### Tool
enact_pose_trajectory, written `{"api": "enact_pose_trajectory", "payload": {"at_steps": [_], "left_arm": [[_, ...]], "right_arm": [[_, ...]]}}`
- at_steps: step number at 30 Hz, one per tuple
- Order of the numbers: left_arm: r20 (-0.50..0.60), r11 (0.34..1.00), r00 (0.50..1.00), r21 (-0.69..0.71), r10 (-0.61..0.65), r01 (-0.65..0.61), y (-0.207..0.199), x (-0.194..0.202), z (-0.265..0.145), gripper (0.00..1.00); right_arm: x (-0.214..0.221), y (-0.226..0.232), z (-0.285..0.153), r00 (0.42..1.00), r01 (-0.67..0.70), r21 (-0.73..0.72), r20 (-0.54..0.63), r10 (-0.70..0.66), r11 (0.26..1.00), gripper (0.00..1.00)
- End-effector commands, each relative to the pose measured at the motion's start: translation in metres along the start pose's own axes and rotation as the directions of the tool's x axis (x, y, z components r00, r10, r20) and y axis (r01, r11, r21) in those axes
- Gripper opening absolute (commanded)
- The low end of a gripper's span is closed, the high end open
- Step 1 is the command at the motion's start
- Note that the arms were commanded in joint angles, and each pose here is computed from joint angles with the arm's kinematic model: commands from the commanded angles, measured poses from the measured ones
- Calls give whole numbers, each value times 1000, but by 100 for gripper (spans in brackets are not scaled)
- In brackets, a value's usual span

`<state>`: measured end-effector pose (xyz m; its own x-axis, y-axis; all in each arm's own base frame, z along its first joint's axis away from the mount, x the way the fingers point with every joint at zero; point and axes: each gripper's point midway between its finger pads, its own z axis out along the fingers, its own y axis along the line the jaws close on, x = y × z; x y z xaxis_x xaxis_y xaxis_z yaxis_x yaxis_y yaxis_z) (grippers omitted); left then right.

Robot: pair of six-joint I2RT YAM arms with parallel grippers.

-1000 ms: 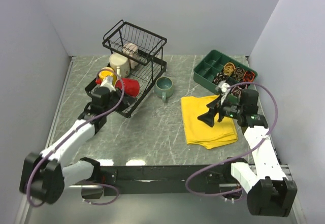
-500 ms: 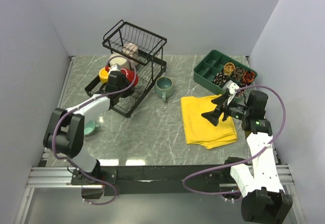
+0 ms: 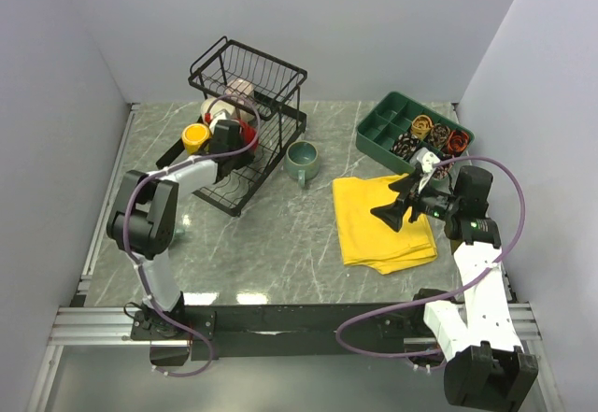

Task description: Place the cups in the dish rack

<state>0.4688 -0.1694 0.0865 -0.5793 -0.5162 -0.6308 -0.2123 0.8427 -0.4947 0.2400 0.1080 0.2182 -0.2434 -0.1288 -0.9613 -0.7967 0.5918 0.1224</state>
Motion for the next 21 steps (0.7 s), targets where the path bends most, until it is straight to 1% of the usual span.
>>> {"api": "enact_pose_trajectory", "payload": {"at_steps": [1, 8, 11, 14, 15, 18, 21], "left_arm": [[114, 998, 993, 68, -17, 10, -36, -39, 3, 5], [95, 999, 995, 32, 3, -6, -32, -33, 18, 11], [87, 1000, 996, 21, 10, -12, -32, -31, 24, 15], [82, 1000, 997, 20, 14, -15, -34, -30, 29, 20], [79, 1000, 997, 14, 15, -16, -33, -29, 30, 24], [73, 1000, 997, 7, 24, -24, -35, -29, 33, 31], [70, 999, 997, 4, 34, -34, -37, -28, 37, 34]], "right_arm": [[-9, -1, -2, 999, 39, -6, 20, -39, 999, 100], [-8, -2, -2, 999, 35, -7, 15, -35, 999, 100], [-7, -2, -2, 999, 36, -9, 14, -36, 999, 100], [-7, -2, -2, 999, 35, -8, 12, -35, 999, 100], [-7, -2, -2, 999, 35, -6, 11, -35, 999, 100], [-7, -3, -2, 999, 36, -4, 10, -36, 999, 100], [-7, -3, -2, 999, 37, -3, 10, -37, 999, 100]]}}
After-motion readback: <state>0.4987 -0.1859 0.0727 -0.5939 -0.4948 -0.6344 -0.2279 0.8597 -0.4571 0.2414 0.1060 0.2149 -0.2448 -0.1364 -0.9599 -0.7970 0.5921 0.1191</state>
